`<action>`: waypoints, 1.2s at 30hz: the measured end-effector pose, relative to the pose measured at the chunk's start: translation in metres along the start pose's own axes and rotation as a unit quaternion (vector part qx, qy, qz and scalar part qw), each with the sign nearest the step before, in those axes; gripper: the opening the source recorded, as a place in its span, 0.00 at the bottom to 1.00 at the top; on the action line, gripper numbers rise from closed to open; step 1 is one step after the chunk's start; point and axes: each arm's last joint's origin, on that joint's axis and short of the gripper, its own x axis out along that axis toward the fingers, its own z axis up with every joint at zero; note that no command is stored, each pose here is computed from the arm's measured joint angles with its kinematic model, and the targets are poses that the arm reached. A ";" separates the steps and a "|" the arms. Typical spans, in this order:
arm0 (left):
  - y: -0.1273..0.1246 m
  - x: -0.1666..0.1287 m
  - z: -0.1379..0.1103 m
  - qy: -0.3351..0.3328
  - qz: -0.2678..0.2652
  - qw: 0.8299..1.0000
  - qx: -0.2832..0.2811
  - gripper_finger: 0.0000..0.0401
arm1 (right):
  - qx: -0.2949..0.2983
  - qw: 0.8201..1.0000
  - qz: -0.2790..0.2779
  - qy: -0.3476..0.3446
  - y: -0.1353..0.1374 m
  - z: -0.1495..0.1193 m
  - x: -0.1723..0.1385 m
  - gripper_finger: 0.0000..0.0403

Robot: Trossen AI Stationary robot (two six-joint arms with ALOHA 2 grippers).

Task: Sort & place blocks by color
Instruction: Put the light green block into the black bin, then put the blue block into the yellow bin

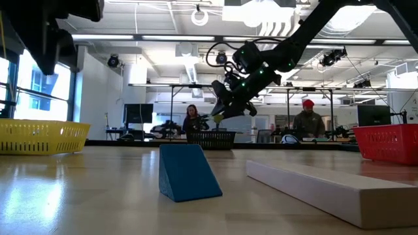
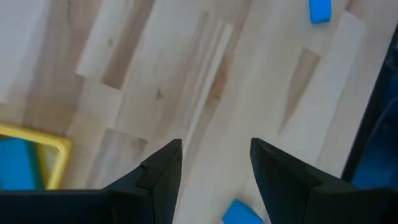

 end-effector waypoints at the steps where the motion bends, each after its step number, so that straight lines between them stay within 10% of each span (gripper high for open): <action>1: -0.002 0.000 -0.002 0.002 -0.001 1.000 -0.002 0.44 | 0.000 1.000 0.000 0.001 0.000 0.000 0.000 0.40; 36: -0.036 0.006 -0.085 0.070 -0.023 0.997 0.025 0.44 | 0.005 0.998 0.047 -0.043 0.017 0.006 -0.001 0.53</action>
